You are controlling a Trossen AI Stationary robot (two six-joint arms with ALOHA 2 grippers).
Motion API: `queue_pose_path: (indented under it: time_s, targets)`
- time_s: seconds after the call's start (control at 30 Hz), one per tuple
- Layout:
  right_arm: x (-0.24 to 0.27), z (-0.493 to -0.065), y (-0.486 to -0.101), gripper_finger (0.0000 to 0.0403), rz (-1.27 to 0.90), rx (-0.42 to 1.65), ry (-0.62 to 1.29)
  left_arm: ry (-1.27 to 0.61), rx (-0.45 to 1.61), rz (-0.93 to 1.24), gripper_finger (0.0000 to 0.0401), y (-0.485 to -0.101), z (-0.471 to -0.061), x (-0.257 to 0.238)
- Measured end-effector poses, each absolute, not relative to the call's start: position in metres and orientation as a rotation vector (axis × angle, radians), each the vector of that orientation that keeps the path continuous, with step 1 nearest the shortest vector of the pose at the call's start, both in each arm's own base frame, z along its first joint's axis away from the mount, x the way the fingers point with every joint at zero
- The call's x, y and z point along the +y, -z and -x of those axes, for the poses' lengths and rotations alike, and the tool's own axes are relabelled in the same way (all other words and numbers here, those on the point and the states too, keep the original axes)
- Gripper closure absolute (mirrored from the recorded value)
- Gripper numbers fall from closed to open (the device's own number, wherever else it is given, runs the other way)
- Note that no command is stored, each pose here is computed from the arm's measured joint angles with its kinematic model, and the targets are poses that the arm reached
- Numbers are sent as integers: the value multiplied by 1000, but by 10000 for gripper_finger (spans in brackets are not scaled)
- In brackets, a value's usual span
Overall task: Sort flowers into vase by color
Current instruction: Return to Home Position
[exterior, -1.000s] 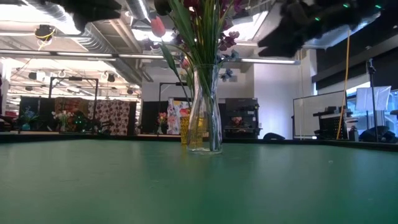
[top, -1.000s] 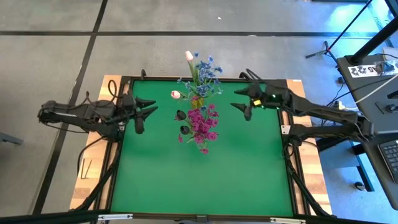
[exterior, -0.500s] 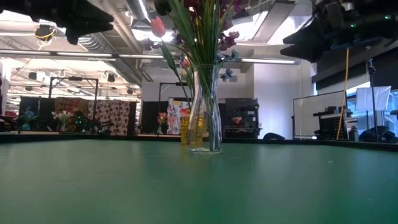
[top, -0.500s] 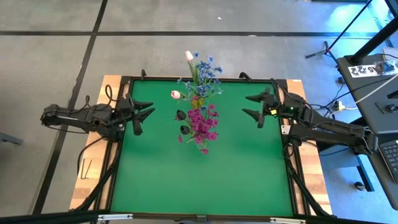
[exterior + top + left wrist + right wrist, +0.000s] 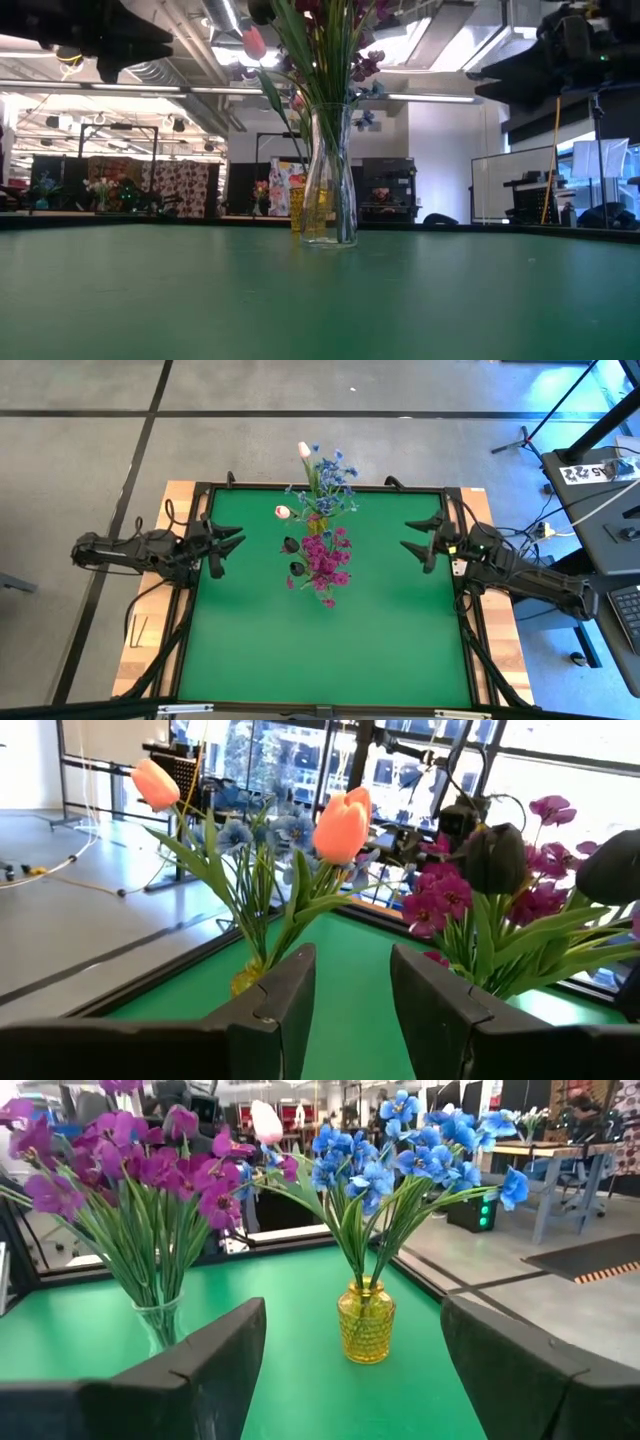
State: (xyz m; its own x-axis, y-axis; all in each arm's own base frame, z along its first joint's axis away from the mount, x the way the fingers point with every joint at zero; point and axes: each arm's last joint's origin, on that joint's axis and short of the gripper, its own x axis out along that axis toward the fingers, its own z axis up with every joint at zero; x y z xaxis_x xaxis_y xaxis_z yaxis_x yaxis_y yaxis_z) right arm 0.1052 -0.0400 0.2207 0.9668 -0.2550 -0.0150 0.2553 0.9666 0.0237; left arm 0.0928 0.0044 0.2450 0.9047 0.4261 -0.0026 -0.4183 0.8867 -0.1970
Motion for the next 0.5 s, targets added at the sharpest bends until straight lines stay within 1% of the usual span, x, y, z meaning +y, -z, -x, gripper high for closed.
queue_pose_path:
  time_s: [0.17,0.5]
  targets:
    - [-37,-99,-206,104,-45,-10,258,-412,-32,198,278,-239,-93,4]
    - [-36,-95,-179,104,-70,-21,257,-409,-26,200,334,-218,-99,3]
